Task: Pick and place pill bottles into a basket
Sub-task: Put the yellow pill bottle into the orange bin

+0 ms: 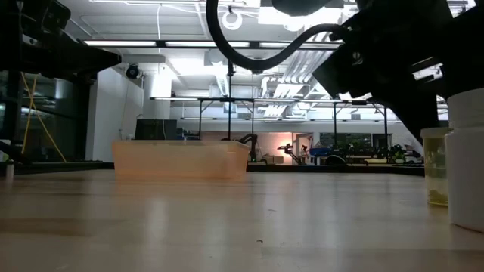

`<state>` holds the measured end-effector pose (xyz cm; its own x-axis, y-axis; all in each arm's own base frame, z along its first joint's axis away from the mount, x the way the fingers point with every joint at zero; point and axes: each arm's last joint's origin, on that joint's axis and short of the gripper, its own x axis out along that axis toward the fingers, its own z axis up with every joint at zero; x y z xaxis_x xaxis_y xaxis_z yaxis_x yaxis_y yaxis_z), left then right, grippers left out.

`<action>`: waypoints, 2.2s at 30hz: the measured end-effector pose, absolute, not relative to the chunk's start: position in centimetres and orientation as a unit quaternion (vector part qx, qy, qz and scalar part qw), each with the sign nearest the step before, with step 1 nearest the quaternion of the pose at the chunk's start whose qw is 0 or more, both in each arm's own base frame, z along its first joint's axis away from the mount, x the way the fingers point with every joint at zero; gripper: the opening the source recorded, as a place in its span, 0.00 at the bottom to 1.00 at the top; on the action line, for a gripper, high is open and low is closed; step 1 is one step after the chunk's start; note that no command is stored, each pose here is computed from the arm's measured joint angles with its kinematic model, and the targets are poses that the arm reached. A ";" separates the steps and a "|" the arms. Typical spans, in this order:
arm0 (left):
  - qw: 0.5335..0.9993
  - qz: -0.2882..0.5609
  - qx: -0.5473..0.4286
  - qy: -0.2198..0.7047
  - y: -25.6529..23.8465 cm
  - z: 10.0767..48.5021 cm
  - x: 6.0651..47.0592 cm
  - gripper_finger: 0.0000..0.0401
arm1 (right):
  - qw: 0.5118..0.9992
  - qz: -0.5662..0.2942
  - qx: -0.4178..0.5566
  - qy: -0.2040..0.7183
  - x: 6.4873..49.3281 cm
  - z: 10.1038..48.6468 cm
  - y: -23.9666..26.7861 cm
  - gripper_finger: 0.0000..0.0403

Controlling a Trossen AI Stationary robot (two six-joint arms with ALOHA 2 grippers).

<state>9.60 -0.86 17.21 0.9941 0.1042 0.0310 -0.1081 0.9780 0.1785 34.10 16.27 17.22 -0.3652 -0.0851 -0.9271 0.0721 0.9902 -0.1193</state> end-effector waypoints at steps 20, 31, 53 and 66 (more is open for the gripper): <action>0.994 0.053 0.090 -0.011 -0.9 17.2 9.6 0.20 | 0.576 -0.055 0.000 0.815 34.4 17.1 16.4 0.63; 0.994 0.053 0.090 -0.011 -0.9 17.2 9.6 0.20 | 0.582 -0.047 -0.002 0.812 34.5 17.0 16.5 0.58; 0.994 0.053 0.090 -0.011 -0.9 17.2 9.6 0.20 | 0.577 -0.045 -0.001 0.815 34.8 17.0 15.6 0.28; 0.994 0.053 0.090 -0.011 -0.9 17.2 9.6 0.20 | 0.610 0.003 -0.010 0.793 37.1 19.3 13.5 0.27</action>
<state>9.60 -0.86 17.23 0.9940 0.1040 0.0324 -0.1082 0.9781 0.1781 37.09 13.51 19.30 -0.2568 -0.0121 -0.9664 -0.0187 0.9998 -0.0075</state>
